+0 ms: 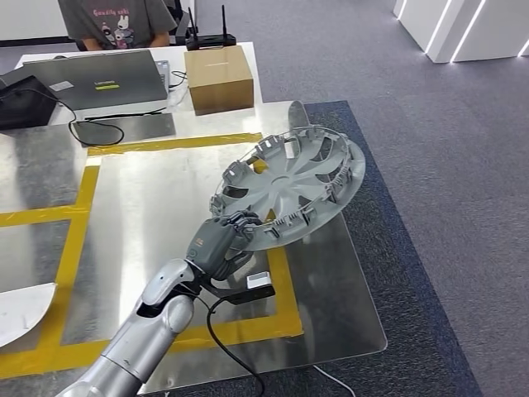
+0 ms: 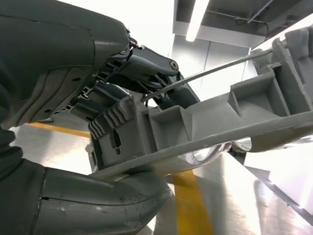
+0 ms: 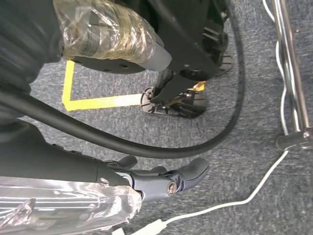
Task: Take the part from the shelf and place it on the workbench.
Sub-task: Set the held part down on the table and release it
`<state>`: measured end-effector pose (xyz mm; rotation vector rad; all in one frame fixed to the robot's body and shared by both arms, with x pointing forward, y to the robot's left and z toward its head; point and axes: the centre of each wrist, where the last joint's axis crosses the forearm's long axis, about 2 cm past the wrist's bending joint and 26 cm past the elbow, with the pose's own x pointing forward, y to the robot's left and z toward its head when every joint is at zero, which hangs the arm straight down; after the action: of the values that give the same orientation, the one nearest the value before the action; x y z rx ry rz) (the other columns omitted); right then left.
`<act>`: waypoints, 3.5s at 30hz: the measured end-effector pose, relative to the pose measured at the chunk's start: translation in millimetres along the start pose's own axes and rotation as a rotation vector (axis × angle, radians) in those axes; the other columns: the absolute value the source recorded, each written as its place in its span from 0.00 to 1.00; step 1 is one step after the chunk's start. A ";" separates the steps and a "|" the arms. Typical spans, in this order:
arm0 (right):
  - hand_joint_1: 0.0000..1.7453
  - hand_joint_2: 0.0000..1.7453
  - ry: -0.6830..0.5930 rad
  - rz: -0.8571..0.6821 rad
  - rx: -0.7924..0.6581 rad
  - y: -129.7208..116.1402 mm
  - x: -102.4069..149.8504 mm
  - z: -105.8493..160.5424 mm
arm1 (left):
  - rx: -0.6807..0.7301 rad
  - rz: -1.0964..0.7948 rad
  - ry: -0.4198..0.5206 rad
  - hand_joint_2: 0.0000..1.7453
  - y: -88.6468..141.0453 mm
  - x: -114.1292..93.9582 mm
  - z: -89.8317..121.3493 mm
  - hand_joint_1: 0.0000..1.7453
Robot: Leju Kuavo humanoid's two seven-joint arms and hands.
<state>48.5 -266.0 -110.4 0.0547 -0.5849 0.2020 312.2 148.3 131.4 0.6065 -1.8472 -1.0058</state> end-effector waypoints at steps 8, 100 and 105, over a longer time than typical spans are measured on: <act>0.00 1.00 0.001 0.003 0.000 0.1 -0.7 0.4 | 0.001 -0.004 0.009 1.00 0.8 -3.6 1.4 1.00; 0.00 0.00 0.010 0.021 0.022 -0.7 2.4 -1.2 | -0.150 -0.533 0.545 1.00 39.7 -132.2 -14.8 0.00; 0.00 0.00 0.009 0.019 0.020 -0.5 0.8 -0.4 | -0.137 -0.516 0.573 0.50 45.7 -139.6 -12.4 0.00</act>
<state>49.5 -266.3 -110.3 0.0681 -0.5741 0.2262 387.5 272.3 104.8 1.1838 -1.1287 -1.1232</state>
